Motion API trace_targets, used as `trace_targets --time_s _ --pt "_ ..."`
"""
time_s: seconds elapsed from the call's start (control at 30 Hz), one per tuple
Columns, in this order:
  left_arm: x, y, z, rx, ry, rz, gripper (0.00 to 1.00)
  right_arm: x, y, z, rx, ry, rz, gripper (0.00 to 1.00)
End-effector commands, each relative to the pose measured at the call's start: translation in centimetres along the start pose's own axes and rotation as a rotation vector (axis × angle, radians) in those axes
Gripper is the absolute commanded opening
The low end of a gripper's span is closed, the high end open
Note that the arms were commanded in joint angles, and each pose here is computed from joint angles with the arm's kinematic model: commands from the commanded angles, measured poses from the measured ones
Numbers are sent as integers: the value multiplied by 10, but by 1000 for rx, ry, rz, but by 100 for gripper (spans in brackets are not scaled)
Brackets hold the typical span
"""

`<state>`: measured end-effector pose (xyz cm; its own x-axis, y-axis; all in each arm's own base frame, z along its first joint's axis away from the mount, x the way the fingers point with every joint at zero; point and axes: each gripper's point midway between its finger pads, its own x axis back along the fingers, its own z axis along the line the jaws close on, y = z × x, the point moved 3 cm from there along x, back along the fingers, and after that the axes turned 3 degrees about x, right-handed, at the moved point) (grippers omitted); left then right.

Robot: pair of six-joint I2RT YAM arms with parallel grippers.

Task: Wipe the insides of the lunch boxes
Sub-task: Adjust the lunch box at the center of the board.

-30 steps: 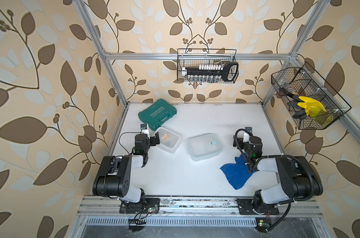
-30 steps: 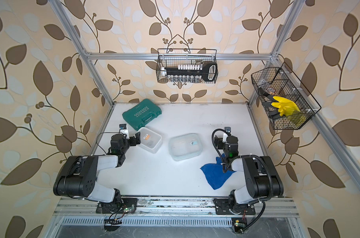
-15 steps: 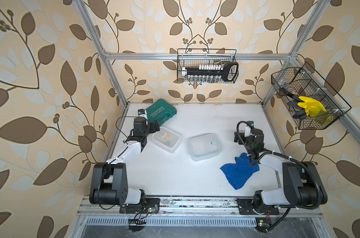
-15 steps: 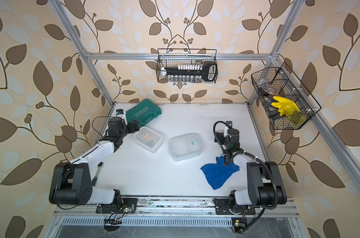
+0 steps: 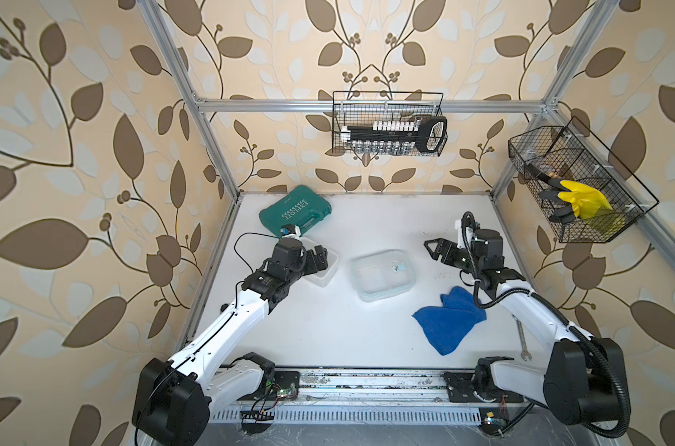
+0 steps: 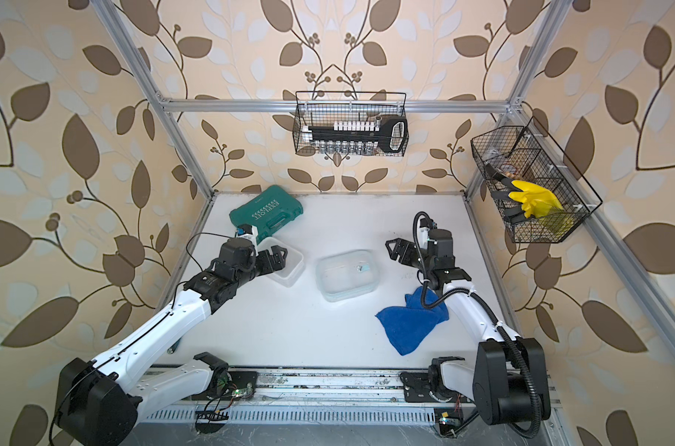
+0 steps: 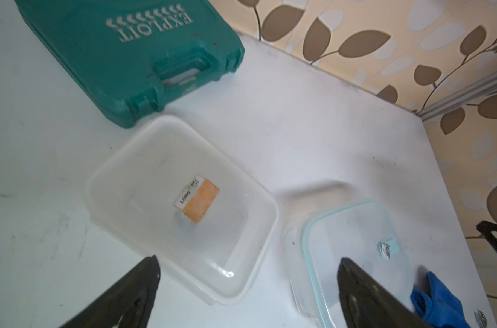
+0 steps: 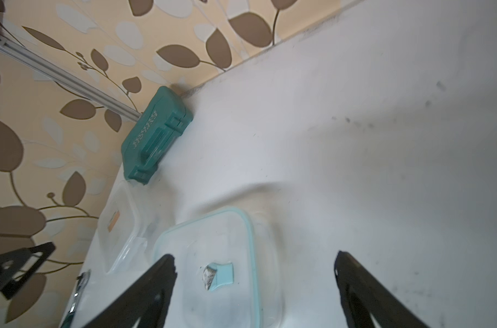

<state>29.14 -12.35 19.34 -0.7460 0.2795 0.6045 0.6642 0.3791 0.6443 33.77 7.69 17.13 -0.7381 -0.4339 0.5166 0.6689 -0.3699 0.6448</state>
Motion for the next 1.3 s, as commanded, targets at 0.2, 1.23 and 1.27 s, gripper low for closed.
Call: trace_targets --time_s 0.2,1.23,1.27 --pt "-5 -71 -28 51 -58 172 99 -18 -68 14 -212 106 141 84" --pt "-98 -82 -95 -75 -83 249 99 -19 -98 -3 -235 3 62 79" --pt "-97 -83 -95 -68 -82 256 99 -14 -95 -8 -194 -48 53 80"
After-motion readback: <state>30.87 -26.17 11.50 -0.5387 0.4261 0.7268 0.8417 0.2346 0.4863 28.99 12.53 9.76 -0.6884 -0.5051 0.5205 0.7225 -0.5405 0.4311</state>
